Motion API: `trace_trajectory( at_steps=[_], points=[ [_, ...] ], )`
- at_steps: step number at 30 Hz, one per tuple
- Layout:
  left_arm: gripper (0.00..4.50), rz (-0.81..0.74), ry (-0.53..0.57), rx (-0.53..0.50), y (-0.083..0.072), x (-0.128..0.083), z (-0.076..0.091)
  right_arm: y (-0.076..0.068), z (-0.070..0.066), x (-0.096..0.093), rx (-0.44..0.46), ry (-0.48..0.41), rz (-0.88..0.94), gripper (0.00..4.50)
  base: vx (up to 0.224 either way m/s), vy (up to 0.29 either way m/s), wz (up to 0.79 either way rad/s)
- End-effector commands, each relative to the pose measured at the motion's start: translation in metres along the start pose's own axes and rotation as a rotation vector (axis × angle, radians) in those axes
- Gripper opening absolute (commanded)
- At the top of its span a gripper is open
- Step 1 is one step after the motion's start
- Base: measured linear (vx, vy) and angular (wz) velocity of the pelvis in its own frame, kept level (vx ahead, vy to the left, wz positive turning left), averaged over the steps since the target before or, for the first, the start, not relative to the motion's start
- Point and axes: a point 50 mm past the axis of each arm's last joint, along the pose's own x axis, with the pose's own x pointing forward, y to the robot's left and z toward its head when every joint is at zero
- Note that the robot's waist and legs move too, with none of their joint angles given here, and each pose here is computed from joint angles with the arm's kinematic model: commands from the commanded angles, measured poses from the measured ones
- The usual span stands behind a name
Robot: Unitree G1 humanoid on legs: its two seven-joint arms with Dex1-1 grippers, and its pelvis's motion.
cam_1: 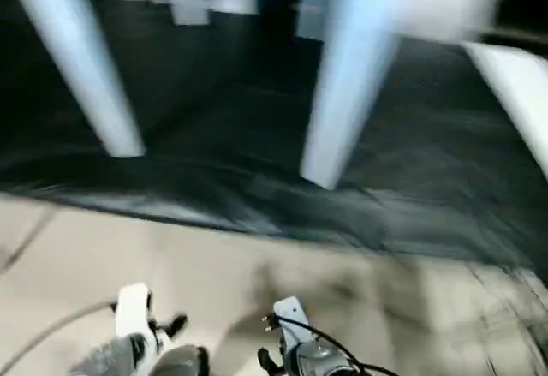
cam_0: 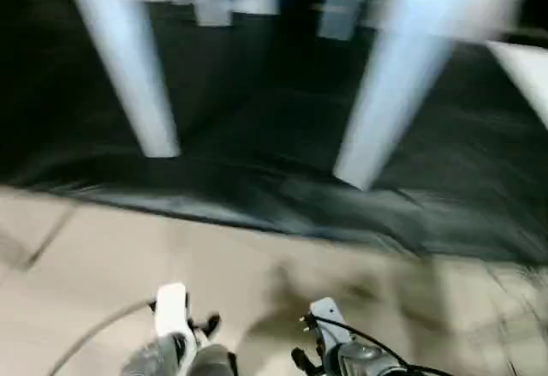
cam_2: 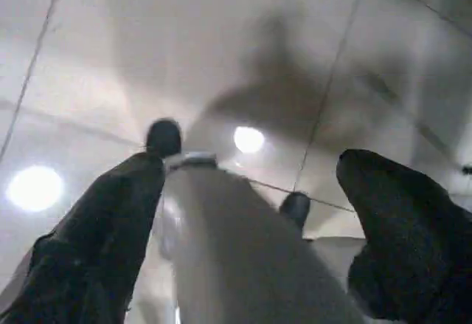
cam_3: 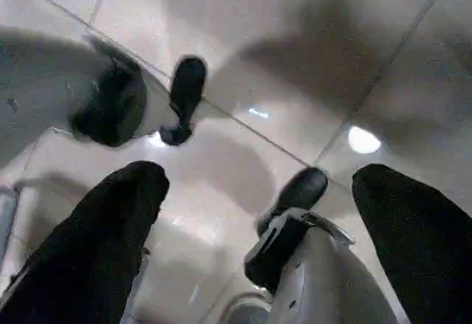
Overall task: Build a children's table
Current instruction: Flip table
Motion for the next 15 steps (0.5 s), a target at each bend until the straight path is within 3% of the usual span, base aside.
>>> trace_trajectory(
  at_steps=[1,5,15],
  points=[
    [4.30,-0.024,-0.020,0.014,-0.009,0.003,0.007,-0.016,-0.021,-0.004,0.063,0.060,-0.062,4.50,0.000,0.000,0.00],
    [4.30,-0.032,-0.058,-0.006,-0.012,0.004,0.013,-0.020,-0.028,-0.006,0.064,0.084,-0.112,4.50,-0.130,-0.005,0.13],
    [4.42,-0.068,-0.050,-0.051,-0.016,0.005,0.018,-0.025,-0.034,-0.008,0.228,0.072,-0.155,4.50,-0.017,-0.001,0.01]
  ],
)
